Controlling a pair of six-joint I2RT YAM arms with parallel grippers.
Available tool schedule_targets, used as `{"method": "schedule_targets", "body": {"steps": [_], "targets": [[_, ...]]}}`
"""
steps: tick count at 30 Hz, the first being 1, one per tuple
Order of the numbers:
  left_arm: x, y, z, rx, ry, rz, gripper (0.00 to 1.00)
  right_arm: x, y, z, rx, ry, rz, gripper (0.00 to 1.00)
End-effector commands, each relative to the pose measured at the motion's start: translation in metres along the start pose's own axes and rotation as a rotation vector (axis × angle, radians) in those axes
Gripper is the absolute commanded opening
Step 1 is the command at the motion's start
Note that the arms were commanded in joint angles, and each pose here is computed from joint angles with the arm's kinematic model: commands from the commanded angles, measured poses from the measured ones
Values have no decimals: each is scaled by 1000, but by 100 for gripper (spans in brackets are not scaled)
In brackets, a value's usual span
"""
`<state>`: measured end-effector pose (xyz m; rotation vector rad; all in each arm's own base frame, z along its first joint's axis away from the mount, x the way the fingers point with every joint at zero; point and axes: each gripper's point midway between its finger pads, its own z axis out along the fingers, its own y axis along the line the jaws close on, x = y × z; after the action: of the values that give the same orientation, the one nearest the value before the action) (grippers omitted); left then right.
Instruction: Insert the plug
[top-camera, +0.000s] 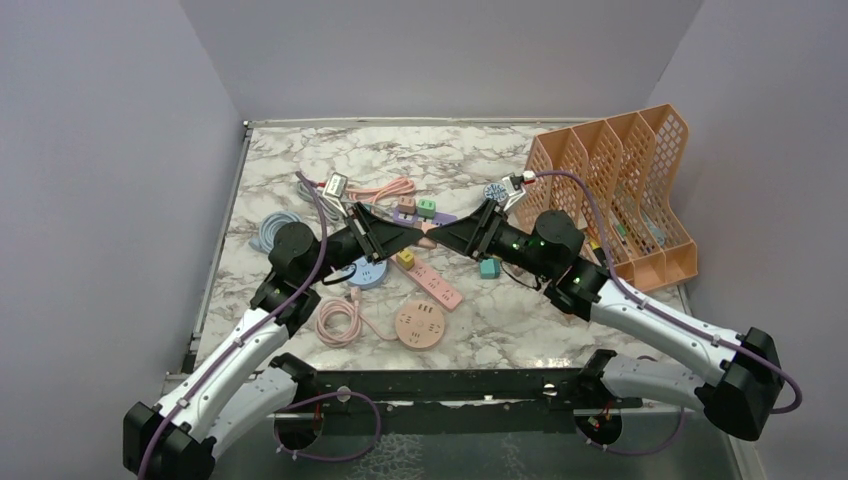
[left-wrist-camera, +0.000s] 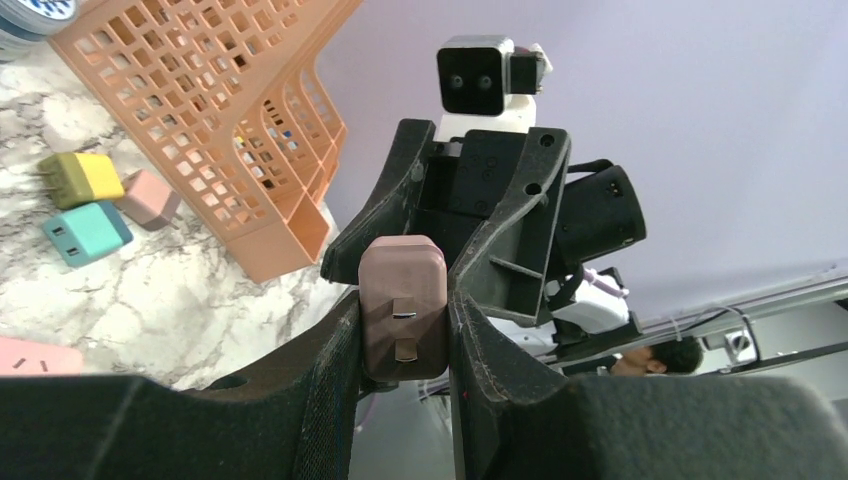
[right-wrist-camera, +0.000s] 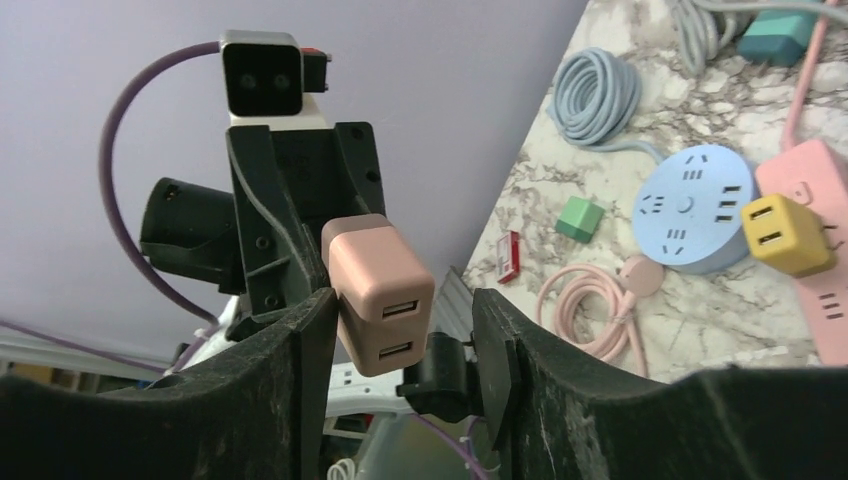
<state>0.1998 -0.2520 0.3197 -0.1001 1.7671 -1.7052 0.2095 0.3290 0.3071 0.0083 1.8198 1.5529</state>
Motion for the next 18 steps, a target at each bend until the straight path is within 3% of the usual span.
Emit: {"method": "schedule_targets", "body": {"steps": [1, 11, 15, 18], "targets": [[-18, -41, -6, 108, -82, -10, 3, 6, 17, -4, -73, 36, 105, 51], [-17, -39, -8, 122, -96, -27, 3, 27, 34, -3, -256, 131, 181, 36], [-16, -32, -9, 109, -108, -26, 5, 28, 43, -4, -311, 146, 175, 26], [-15, -22, -10, 90, -121, -27, 13, 25, 45, -5, -320, 132, 150, 13]]}}
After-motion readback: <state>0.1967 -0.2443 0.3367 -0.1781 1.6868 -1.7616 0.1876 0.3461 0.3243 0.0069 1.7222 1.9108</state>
